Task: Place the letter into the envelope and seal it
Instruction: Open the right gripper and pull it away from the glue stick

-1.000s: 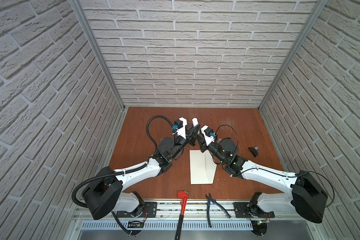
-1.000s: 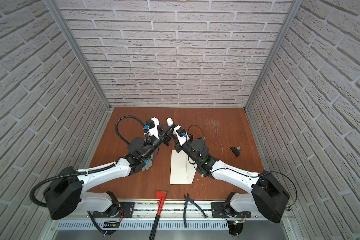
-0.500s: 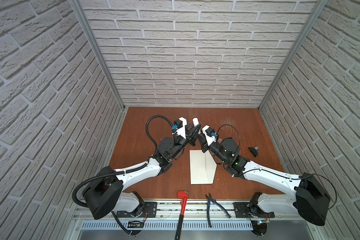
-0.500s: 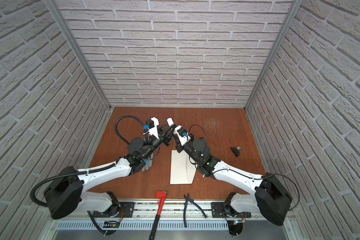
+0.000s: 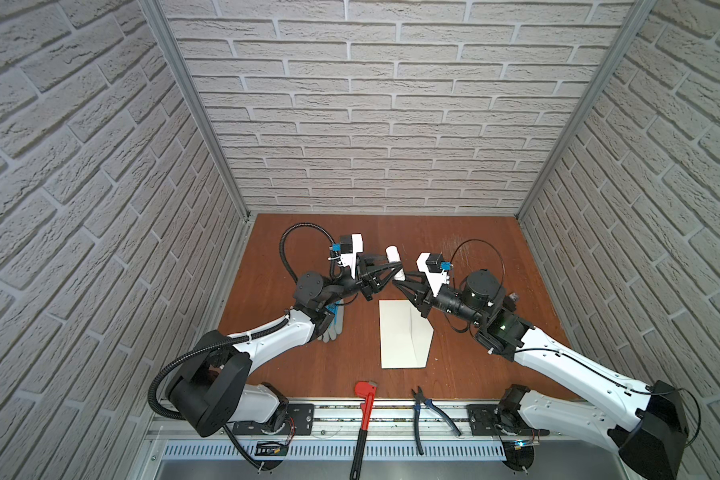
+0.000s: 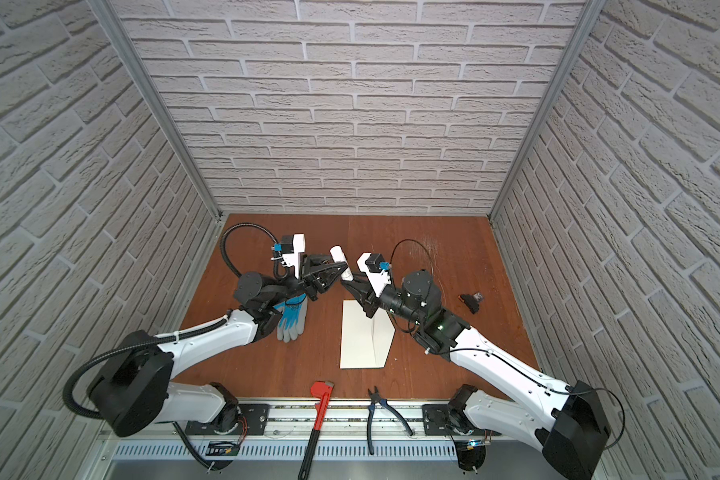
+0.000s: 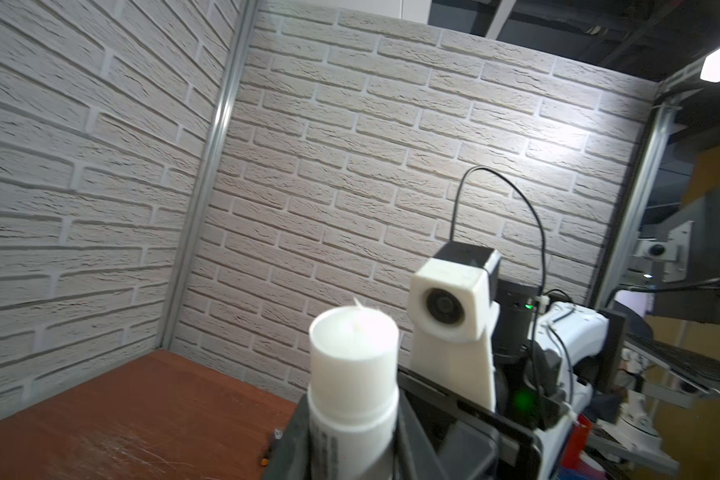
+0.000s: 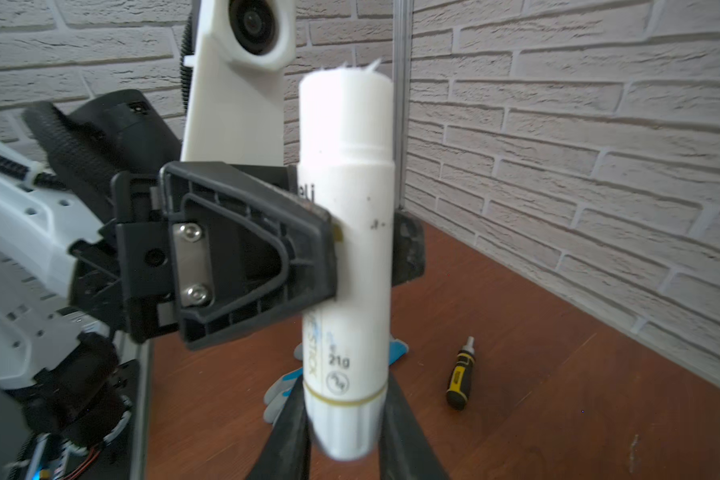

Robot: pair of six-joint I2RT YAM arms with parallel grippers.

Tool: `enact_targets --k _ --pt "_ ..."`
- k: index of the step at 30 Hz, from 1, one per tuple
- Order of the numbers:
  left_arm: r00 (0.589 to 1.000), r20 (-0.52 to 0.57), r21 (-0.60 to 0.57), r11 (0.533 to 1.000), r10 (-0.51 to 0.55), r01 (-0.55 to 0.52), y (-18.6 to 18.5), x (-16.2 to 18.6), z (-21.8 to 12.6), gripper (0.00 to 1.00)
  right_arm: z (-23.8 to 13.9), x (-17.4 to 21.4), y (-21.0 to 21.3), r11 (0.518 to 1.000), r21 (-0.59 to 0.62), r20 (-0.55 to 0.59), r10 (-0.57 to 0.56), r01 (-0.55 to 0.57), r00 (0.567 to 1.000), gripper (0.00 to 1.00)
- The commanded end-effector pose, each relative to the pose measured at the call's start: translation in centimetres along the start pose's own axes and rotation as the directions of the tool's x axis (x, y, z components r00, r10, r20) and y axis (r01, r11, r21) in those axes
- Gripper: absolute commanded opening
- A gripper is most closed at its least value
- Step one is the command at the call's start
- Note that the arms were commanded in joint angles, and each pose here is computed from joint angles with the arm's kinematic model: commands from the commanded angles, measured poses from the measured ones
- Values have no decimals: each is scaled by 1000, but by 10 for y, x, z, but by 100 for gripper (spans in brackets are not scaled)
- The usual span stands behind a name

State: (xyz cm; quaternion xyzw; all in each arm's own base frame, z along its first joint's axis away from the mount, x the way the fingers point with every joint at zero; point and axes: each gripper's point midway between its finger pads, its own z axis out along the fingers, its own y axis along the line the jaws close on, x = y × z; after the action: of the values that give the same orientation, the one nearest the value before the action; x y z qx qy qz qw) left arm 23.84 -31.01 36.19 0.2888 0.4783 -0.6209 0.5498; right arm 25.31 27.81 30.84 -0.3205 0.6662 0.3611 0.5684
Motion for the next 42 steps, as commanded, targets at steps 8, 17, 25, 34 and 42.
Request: enact_targets --k 8,17,25,34,42 --pt "997 -59 115 991 -57 64 -7 9 -3 0 -33 -65 39 945 -312 101 132 -95 986 6" --pt "995 97 -127 992 9 4 27 -20 -5 0 -24 -29 -10 994 -1 35 -106 106 994 54" --pt "979 44 -456 876 201 -160 48 -27 -7 0 -27 -20 -44 907 331 71 -299 260 952 54" --pt "978 89 -533 839 186 -111 59 -23 -1 0 2 -16 -48 879 390 80 -329 274 941 53" --pt "978 100 -525 845 181 -103 57 -21 4 0 23 -10 -55 880 397 63 -312 263 948 52"
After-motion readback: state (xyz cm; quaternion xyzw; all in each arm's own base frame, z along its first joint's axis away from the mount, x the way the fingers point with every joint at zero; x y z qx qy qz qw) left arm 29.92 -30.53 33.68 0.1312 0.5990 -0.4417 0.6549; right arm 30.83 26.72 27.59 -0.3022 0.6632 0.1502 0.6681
